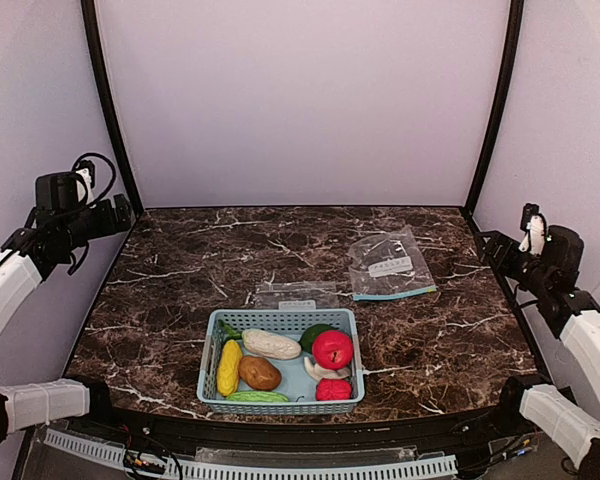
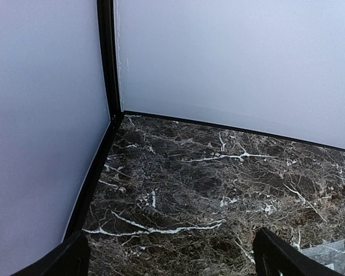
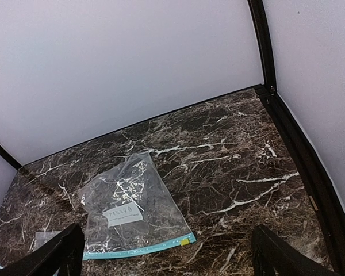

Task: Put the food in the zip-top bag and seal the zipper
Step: Pick up the zipper food storage bag from the center of the board.

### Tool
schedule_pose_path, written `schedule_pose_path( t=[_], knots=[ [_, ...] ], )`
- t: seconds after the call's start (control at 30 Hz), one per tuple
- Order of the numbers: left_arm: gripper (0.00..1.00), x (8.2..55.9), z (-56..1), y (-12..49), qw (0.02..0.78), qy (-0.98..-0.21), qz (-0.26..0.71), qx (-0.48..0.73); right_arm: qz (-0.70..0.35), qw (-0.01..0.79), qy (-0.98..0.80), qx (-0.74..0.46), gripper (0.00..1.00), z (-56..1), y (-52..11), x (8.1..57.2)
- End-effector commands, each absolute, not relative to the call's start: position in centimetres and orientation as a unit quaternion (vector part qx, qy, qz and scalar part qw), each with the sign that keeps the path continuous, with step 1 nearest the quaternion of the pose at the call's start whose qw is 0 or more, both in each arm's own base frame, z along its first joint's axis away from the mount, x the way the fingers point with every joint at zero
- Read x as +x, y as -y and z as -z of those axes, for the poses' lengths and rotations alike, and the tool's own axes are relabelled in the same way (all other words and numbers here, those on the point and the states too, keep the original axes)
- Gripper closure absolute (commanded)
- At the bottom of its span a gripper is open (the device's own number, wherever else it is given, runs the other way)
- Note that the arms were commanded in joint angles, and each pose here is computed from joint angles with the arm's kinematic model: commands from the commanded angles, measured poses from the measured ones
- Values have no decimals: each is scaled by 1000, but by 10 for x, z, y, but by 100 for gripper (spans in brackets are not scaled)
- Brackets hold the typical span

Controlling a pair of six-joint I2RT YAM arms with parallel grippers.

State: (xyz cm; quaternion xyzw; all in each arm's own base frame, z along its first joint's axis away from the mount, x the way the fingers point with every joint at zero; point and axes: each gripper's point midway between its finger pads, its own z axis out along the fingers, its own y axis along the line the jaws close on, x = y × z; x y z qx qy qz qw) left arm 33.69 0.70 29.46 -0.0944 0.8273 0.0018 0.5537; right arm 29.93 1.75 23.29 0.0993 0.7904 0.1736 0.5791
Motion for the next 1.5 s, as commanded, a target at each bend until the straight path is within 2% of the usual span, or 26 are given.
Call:
schedule_pose_path(
  t=[0.0, 0.3, 0.37, 0.47, 0.63, 0.77, 1.03, 1.2, 1.47],
  knots=[
    [0, 330, -288, -13, 544, -834, -24, -92, -193, 579, -787, 92, 2, -246, -23, 297],
    [0, 332, -286, 20, 568, -821, 55, -38, -226, 564, -791, 72, 1, -245, -37, 293],
    [0, 335, -280, 38, 555, -827, 87, -8, -237, 546, -800, 75, 2, -238, -41, 294],
    [0, 345, -274, 76, 524, -843, 118, 39, -273, 522, -805, 71, 7, -231, -55, 294],
    [0, 353, -290, 162, 490, -837, 207, 132, -278, 488, -826, 43, 10, -213, -85, 295],
    [0, 361, -300, 189, 485, -822, 259, 149, -272, 443, -854, 31, 14, -191, -103, 301],
    [0, 364, -249, 153, 469, -861, 142, 136, -209, 369, -906, 9, 19, -141, -127, 328],
    [0, 363, -255, 154, 473, -857, 145, 145, -151, 363, -919, -13, 21, -129, -139, 361],
    [0, 358, -257, 163, 470, -853, 173, 151, -53, 347, -935, -51, 13, -103, -136, 408]
  ],
)
